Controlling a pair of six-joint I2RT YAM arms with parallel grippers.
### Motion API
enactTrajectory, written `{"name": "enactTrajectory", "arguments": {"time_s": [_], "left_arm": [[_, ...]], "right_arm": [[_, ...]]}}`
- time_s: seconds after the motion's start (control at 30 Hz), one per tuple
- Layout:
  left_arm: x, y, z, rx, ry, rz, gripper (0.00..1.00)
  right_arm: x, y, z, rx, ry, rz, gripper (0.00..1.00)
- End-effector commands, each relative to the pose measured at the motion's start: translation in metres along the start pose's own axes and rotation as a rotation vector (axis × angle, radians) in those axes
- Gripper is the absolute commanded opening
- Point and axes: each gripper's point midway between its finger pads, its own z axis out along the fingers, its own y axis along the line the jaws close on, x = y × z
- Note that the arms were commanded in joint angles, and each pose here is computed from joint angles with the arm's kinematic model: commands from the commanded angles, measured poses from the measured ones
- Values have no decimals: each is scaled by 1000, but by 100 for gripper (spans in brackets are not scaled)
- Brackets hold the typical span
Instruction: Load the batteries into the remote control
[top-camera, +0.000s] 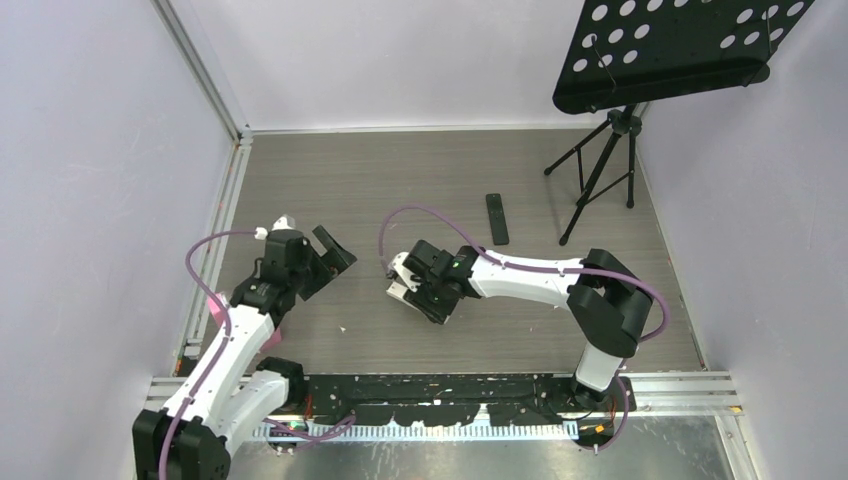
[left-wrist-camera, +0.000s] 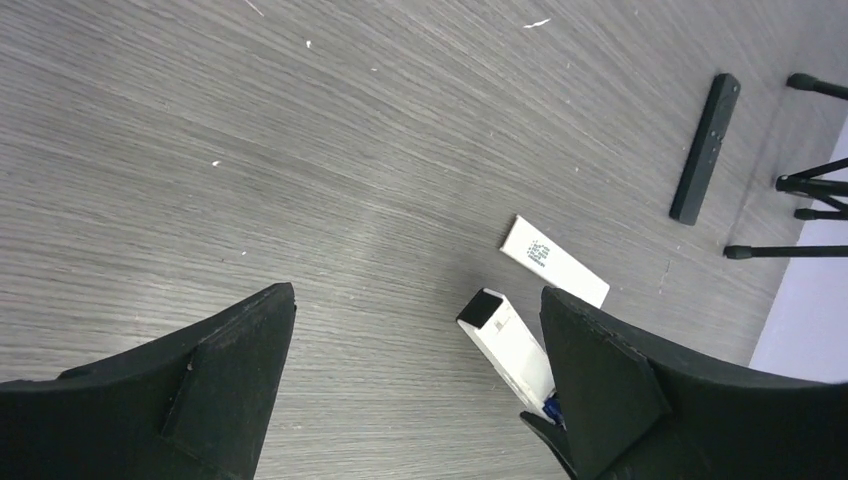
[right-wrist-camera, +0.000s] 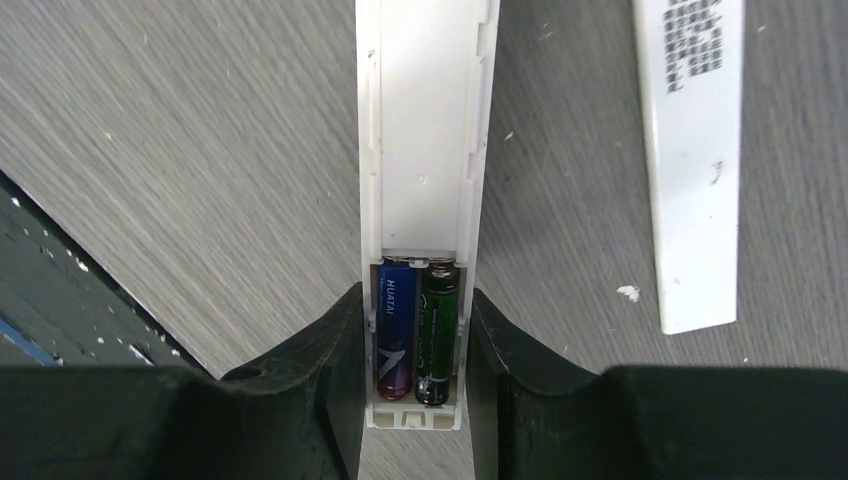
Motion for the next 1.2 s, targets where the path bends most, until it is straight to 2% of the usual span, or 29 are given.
{"name": "enactTrajectory", "arguments": {"time_s": [0.0, 0.37, 0.63, 0.77, 0.87, 0.97, 1.17], "left_arm": [[-5, -15, -2, 50, 22, 36, 94], [10, -36, 9, 157, 135, 37, 91], [10, -42, 10, 181, 143, 39, 89], [10, -46, 10, 199, 153, 46, 86], [12, -48, 12, 209, 171, 51, 86], [15, -51, 15, 221, 194, 51, 87], [20, -59, 27, 260, 232, 31, 89]], "right_arm": [[3, 9, -15, -43, 21, -67, 10], [25, -14, -2, 66, 135, -134, 15], [31, -16, 3, 67, 175, -150, 18], [31, -17, -1, 76, 180, -141, 29], [27, -19, -6, 99, 162, -120, 44], [22, -17, -12, 92, 133, -100, 55], [9, -12, -33, 85, 27, -40, 59]]}}
